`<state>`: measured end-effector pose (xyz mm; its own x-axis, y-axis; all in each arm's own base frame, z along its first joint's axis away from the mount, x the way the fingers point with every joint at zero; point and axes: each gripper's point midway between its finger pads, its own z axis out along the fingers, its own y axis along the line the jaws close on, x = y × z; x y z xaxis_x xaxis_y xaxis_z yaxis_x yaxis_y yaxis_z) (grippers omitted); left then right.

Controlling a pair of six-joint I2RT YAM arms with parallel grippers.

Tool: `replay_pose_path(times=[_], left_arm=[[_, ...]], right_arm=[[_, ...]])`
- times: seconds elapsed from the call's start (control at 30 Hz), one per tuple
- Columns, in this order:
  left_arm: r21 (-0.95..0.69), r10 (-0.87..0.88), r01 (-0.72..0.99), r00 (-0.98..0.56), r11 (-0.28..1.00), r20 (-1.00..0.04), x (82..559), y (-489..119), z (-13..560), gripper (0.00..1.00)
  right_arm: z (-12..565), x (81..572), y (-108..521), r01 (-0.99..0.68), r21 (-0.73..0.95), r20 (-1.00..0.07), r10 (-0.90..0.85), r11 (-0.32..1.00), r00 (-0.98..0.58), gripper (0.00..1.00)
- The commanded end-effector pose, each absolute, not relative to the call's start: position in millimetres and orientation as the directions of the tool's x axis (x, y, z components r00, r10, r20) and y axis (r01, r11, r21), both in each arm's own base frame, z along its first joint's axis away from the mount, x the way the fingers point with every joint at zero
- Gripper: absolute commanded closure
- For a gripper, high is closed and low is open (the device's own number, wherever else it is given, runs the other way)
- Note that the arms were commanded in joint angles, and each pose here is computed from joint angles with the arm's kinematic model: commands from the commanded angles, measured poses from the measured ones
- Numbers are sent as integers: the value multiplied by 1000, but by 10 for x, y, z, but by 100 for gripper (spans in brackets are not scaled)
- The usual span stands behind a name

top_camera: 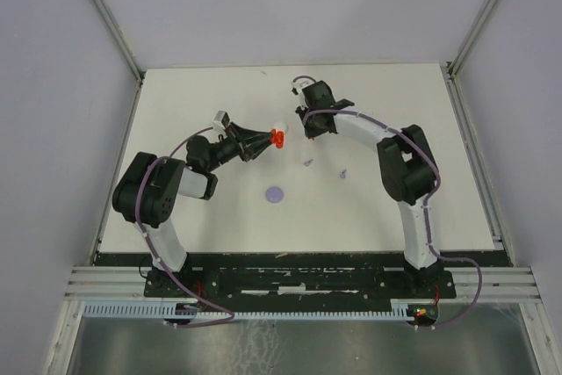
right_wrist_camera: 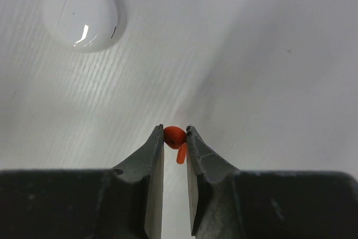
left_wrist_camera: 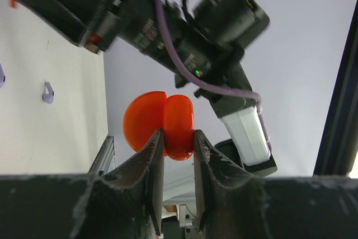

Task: Insert the wireless bluetooth earbuds into the charging case
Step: Pick up the earbud from the center of the board, then place the earbud in the charging case.

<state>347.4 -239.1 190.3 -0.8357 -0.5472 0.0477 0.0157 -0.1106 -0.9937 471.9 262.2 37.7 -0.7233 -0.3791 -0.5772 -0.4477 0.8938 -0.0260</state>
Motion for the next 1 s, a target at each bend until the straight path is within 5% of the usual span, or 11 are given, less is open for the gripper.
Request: replay_pose_path(times=[0.0,0.47,0.97], left_arm=[[-990,-536,91,-844,-104,-21,3481,-2425,2040,97],[-977,-447,56,-893,-206,43,3492,-2725,2123,97],[-969,-370,50,-928,-243,45,3364,-2814,2143,97]], right_arm=[[1946,5046,2738,-426,37,-924,-132,904,-359,96],[2971,4169,2603,-612,53,-973,179,789,146,99],[2979,3543,2816,-815,-18,-896,352,579,270,99]])
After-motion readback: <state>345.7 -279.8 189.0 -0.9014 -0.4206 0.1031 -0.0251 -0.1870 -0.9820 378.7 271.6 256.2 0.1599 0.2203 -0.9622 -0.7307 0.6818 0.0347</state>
